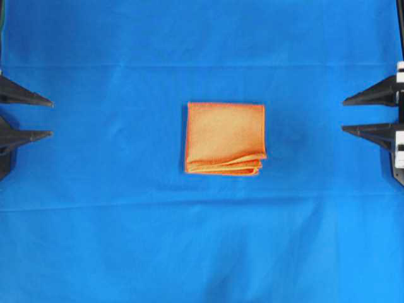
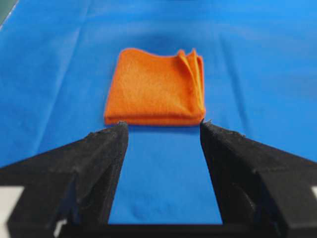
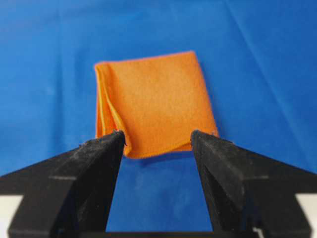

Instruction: Fold the orange towel.

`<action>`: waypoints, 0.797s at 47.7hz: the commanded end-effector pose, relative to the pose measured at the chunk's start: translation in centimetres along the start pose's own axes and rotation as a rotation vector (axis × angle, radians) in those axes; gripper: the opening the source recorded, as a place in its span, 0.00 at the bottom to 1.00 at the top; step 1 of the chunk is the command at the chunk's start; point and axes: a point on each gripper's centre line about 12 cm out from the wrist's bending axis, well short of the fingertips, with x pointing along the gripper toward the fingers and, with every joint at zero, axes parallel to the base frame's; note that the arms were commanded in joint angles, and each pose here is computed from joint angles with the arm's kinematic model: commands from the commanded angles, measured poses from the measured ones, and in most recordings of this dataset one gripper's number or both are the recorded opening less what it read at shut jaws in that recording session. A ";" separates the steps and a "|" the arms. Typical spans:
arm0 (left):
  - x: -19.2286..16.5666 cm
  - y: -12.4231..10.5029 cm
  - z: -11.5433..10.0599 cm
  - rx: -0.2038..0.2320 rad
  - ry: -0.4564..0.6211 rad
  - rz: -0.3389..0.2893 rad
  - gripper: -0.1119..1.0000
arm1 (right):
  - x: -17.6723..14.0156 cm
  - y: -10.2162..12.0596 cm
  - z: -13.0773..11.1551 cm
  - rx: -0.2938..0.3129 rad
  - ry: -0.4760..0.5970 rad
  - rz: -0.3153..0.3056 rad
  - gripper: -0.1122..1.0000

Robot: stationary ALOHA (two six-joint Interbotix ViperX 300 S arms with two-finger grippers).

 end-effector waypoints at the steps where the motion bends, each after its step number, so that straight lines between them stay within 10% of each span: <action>1: 0.1 0.1 0.0 -0.007 0.000 0.005 0.59 | 0.2 0.0 0.2 0.002 -0.017 0.003 0.64; 38: 0.1 0.4 -0.3 -0.015 0.010 0.028 0.59 | 0.3 0.0 0.2 0.003 -0.012 0.003 0.64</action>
